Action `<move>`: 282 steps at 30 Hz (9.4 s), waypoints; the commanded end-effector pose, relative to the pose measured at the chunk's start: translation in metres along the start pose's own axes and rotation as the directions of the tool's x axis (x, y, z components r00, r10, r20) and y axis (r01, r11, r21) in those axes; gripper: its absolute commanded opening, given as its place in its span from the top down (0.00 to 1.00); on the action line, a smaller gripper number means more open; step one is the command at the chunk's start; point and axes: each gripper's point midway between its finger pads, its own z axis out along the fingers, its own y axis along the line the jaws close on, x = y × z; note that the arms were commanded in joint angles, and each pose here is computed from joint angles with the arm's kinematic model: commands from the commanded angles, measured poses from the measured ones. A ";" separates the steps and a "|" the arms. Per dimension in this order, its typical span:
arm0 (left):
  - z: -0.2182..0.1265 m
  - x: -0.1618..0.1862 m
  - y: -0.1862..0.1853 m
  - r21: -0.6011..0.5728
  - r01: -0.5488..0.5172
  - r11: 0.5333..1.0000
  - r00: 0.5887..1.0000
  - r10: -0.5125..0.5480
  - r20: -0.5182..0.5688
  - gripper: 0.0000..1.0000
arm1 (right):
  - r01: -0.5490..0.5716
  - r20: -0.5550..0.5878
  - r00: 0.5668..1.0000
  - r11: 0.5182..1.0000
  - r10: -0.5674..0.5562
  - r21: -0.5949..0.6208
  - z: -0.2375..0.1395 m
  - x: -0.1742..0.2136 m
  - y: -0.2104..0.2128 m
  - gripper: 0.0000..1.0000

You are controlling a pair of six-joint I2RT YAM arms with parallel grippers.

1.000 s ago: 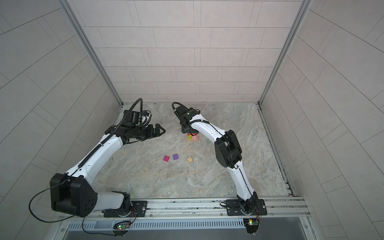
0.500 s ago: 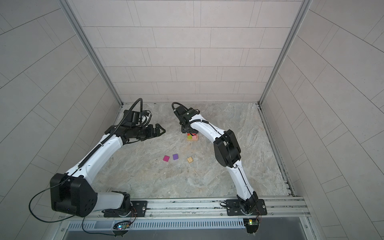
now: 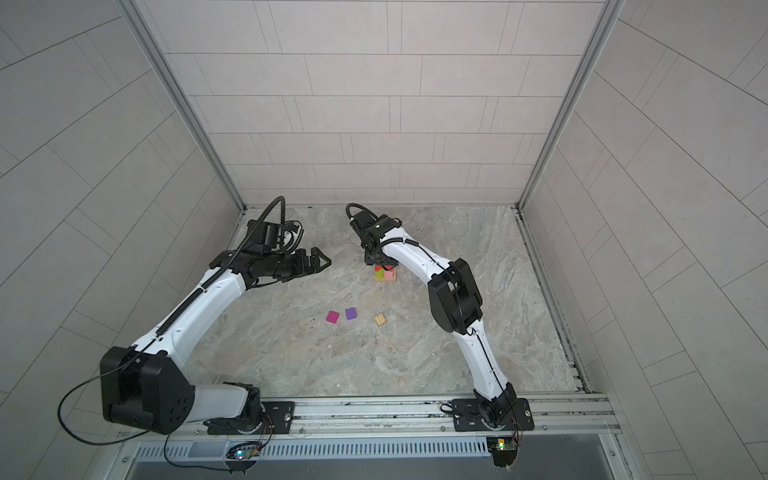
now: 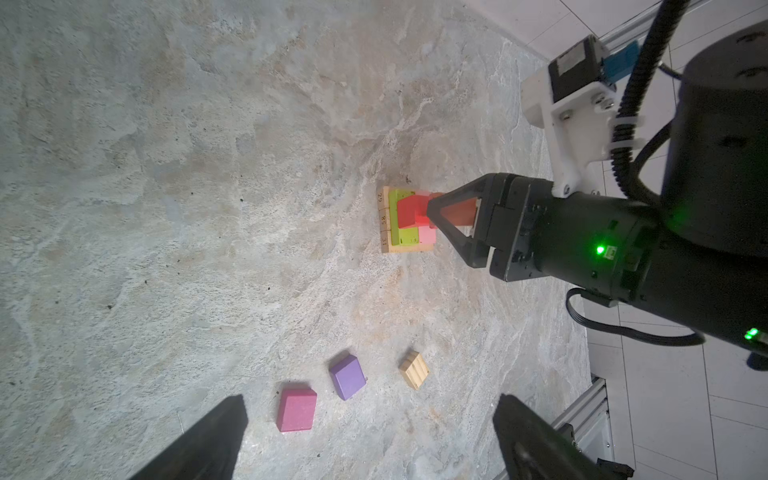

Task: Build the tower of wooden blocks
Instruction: 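Lower the orange-red block onto the top of the red arch block, then open the right gripper to release the orange-red block on the arch, then raise the right gripper and move it down over the natural-wood cube, then close the right gripper on the natural-wood cube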

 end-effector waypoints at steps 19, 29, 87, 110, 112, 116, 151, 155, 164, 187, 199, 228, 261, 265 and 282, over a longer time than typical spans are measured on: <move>0.000 -0.001 0.002 0.006 0.004 1.000 1.000 -0.004 0.010 0.00 | -0.020 -0.005 1.000 1.000 0.020 0.019 0.013 -0.002 0.001 0.58; 0.000 -0.001 0.002 0.007 0.005 1.000 1.000 -0.005 0.012 0.00 | -0.018 -0.009 1.000 1.000 0.019 0.022 0.015 -0.001 0.001 0.59; 0.000 0.000 0.002 0.007 0.005 1.000 1.000 -0.005 0.010 0.00 | -0.023 -0.004 1.000 1.000 0.023 0.016 0.013 -0.003 -0.001 0.34; 0.000 -0.001 0.002 0.004 0.004 1.000 1.000 -0.004 0.013 0.00 | -0.011 -0.006 1.000 1.000 0.011 -0.003 0.012 -0.003 0.003 0.34; -0.001 -0.001 0.002 0.004 0.004 1.000 1.000 -0.004 0.014 0.00 | -0.011 -0.005 1.000 1.000 0.011 -0.001 0.012 -0.004 0.002 0.35; 0.000 -0.001 0.002 0.004 0.005 1.000 1.000 -0.005 0.013 0.00 | -0.007 -0.004 1.000 1.000 0.007 0.006 0.012 -0.004 0.001 0.37; 0.000 -0.001 0.002 0.006 0.006 1.000 1.000 -0.006 0.012 0.00 | 0.013 -0.007 1.000 1.000 -0.013 0.020 0.009 -0.004 -0.005 0.34; 0.000 -0.001 0.002 0.005 0.006 1.000 1.000 -0.006 0.011 0.00 | 0.012 -0.007 1.000 1.000 -0.012 0.016 0.008 -0.004 -0.005 0.33; 0.001 -0.001 0.002 0.005 0.008 1.000 1.000 -0.008 0.011 0.00 | 0.032 0.003 0.999 0.999 -0.032 -0.026 -0.001 -0.006 0.002 0.25; 0.002 0.002 -0.007 0.050 0.011 0.999 0.999 -0.009 -0.032 0.00 | 0.265 0.109 0.962 0.954 -0.251 -0.140 -0.081 0.041 -0.029 0.19; 0.005 0.016 0.003 0.030 0.007 1.000 0.998 -0.005 -0.070 0.00 | 0.363 0.068 0.931 0.897 -0.358 -0.252 -0.071 0.110 -0.042 0.32; 0.007 0.019 0.009 0.026 0.028 0.999 0.996 -0.026 -0.085 0.00 | 0.533 -0.031 0.835 0.821 -0.549 -0.204 -0.010 0.177 0.005 0.51; 0.005 0.018 0.010 0.019 0.024 1.000 0.997 -0.023 -0.075 0.00 | 0.543 -0.070 0.824 0.819 -0.562 -0.184 0.004 0.187 0.007 0.62; 0.005 0.019 0.010 0.018 0.026 1.000 0.997 -0.024 -0.077 0.00 | 0.542 -0.072 0.824 0.819 -0.562 -0.187 0.004 0.186 0.007 0.68; 0.005 0.019 0.011 0.016 0.027 1.000 0.997 -0.025 -0.077 0.00 | 0.499 -0.043 0.861 0.857 -0.507 -0.126 -0.024 0.162 0.001 0.75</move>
